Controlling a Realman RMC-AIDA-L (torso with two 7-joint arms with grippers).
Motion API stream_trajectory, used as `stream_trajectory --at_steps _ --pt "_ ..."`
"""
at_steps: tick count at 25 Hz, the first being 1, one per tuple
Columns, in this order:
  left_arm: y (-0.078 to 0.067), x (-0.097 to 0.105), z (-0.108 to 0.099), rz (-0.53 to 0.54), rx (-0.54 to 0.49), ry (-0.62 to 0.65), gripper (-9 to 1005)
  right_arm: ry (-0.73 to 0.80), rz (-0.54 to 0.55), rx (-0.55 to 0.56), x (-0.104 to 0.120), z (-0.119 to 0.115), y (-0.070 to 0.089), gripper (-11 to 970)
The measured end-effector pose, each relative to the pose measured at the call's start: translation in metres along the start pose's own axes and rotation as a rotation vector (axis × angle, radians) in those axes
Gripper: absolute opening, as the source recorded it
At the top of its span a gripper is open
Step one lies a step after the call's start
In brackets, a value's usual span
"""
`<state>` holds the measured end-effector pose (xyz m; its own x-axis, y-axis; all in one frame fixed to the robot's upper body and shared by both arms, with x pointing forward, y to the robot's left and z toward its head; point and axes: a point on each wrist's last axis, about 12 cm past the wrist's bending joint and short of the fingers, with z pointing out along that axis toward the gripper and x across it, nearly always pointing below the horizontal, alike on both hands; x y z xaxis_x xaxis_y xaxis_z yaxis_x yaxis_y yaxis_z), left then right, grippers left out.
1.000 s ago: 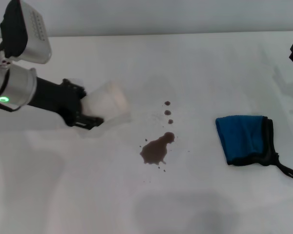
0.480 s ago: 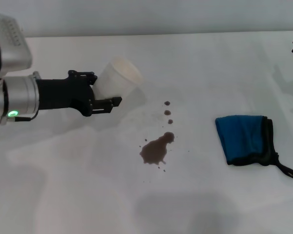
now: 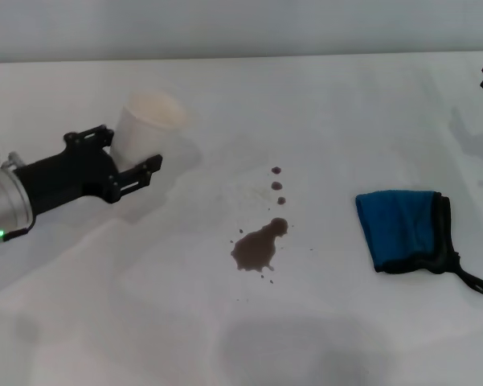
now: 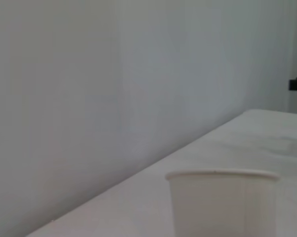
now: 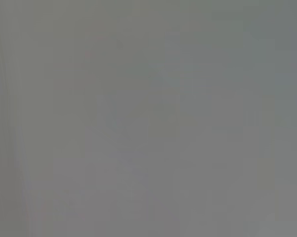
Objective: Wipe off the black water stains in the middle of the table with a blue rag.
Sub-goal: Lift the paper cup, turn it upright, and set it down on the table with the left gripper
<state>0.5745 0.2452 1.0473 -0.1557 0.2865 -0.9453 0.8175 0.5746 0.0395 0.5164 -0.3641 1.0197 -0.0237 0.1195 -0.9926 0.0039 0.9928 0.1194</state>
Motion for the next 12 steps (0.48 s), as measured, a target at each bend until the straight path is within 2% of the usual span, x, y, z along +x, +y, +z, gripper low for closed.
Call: stream_trajectory --at_steps 7,12 --pt "-0.013 0.017 0.001 -0.014 -0.013 0.027 642 0.003 0.002 -0.004 0.001 -0.001 0.002 848" --pt "-0.025 0.029 0.013 0.016 -0.012 0.101 642 0.002 0.002 -0.005 0.001 -0.001 0.001 848"
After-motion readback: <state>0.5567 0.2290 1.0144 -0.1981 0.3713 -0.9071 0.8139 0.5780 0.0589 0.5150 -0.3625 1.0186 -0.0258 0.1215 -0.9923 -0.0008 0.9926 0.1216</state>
